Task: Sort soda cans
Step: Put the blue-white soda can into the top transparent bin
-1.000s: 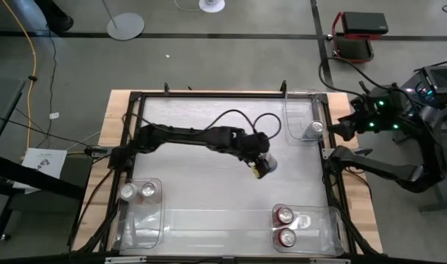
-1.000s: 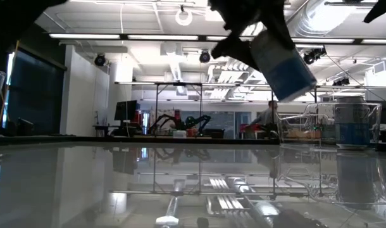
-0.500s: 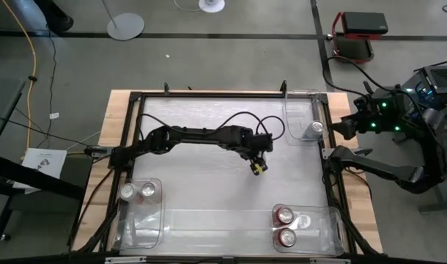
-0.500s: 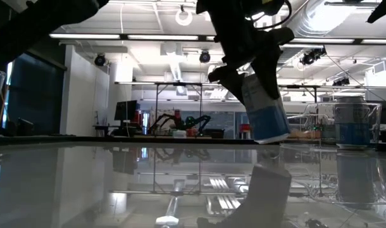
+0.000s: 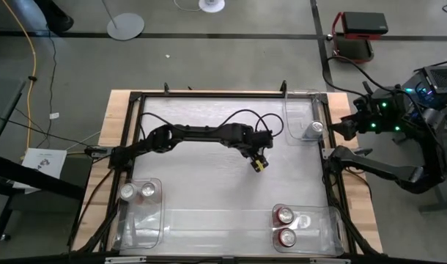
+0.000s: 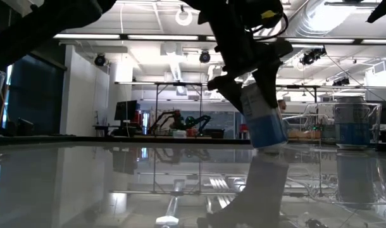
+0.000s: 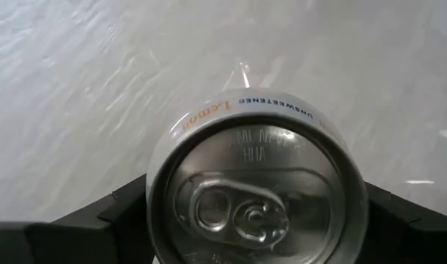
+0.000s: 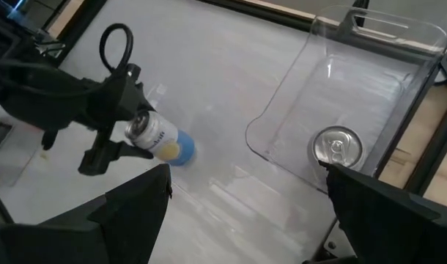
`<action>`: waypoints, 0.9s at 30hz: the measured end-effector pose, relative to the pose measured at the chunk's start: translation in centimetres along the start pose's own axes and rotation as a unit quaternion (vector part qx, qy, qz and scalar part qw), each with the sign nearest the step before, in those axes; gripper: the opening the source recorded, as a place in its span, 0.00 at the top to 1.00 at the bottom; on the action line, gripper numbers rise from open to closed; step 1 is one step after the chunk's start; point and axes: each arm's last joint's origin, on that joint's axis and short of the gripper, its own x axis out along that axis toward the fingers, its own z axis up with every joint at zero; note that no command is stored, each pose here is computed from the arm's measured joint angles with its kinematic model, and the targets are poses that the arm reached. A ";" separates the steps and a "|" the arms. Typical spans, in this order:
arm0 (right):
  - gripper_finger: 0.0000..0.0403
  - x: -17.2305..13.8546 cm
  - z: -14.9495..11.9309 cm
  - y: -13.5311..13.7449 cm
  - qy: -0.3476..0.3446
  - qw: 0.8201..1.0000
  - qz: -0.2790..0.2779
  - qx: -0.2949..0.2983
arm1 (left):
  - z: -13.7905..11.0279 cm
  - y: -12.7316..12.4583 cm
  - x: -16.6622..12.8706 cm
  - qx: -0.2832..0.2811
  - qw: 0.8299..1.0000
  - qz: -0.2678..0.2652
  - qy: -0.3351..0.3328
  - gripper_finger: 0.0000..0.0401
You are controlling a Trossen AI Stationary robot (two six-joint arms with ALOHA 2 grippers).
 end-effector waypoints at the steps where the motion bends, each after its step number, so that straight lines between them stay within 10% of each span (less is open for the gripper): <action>1: 0.12 0.0 0.0 0.0 0.000 1.000 0.000 -0.004 | 0.0 0.0 0.0 -0.002 1.000 0.001 0.000 0.23; 27: 0.12 0.0 -0.1 0.1 0.007 0.993 0.025 -0.116 | 1.0 -0.1 0.0 -0.049 0.997 -0.046 -0.027 0.23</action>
